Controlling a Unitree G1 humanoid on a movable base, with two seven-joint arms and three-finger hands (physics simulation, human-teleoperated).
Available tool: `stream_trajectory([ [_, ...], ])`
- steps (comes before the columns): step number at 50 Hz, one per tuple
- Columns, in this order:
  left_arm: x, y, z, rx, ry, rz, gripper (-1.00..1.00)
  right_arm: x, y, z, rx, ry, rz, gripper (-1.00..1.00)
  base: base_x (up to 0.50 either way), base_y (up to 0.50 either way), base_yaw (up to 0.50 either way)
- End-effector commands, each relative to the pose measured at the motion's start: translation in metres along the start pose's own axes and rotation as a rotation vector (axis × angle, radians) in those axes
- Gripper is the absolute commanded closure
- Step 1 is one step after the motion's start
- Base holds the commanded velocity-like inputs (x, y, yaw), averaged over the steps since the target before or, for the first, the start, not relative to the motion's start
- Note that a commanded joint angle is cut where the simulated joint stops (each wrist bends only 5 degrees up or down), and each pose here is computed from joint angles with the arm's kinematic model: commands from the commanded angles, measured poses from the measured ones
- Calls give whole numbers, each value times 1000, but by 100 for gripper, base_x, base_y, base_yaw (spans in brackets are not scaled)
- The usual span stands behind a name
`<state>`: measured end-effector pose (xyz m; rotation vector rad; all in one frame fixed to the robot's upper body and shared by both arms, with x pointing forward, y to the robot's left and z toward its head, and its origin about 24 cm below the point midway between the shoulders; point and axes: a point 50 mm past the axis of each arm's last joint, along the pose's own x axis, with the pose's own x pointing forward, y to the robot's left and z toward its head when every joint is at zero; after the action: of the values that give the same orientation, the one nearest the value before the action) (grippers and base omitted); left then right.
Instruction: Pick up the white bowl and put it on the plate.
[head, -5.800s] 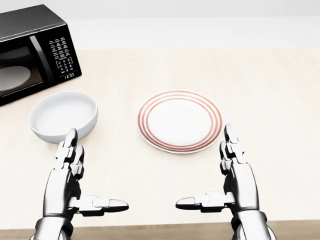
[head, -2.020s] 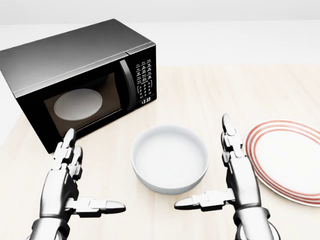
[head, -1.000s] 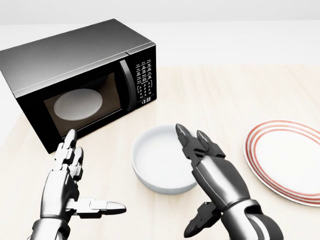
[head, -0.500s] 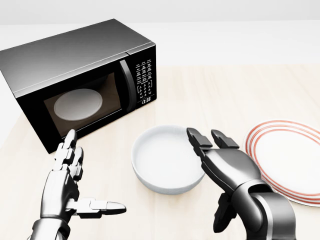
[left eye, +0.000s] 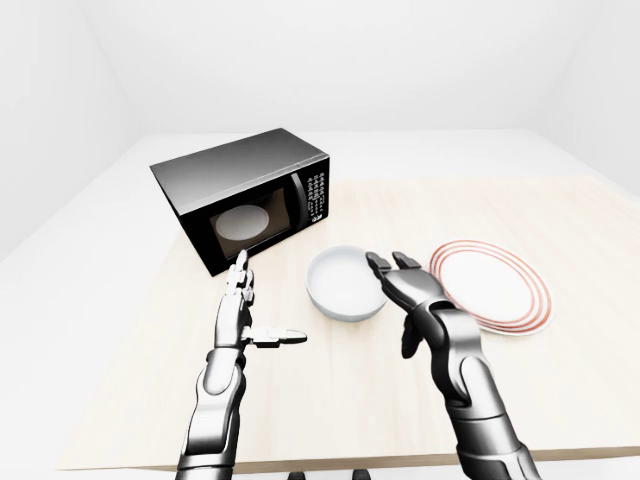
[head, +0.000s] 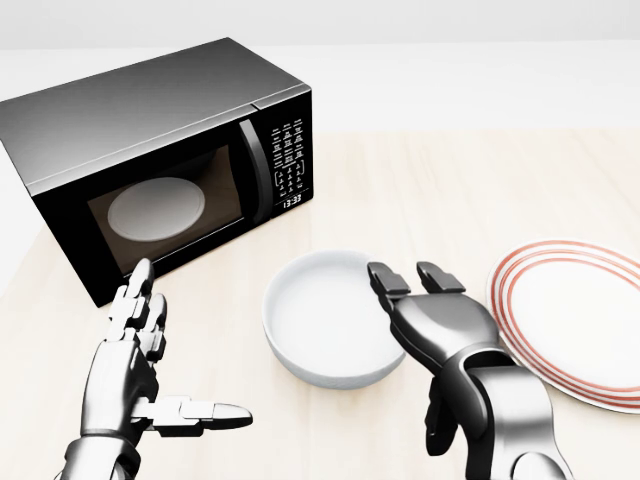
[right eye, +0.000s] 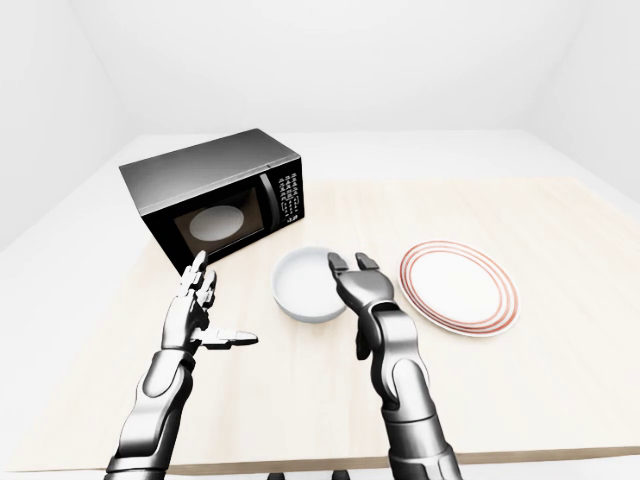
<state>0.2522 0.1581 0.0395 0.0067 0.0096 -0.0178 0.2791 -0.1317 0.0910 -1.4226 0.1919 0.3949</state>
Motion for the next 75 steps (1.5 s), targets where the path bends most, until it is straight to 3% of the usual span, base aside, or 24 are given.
stream_trajectory([
  [1, 1, 1, -1, 3, 2, 5, -100, 5, 5, 7, -39, 7, 25, -100, 0, 0, 0],
  [28, 1, 1, -1, 3, 2, 6, -100, -15, 7, 32, -81, -33, -33, -100, 0, 0, 0],
  [75, 1, 1, -1, 3, 2, 5, -100, 4, 14, 67, -117, -113, 28, -100, 0, 0, 0],
])
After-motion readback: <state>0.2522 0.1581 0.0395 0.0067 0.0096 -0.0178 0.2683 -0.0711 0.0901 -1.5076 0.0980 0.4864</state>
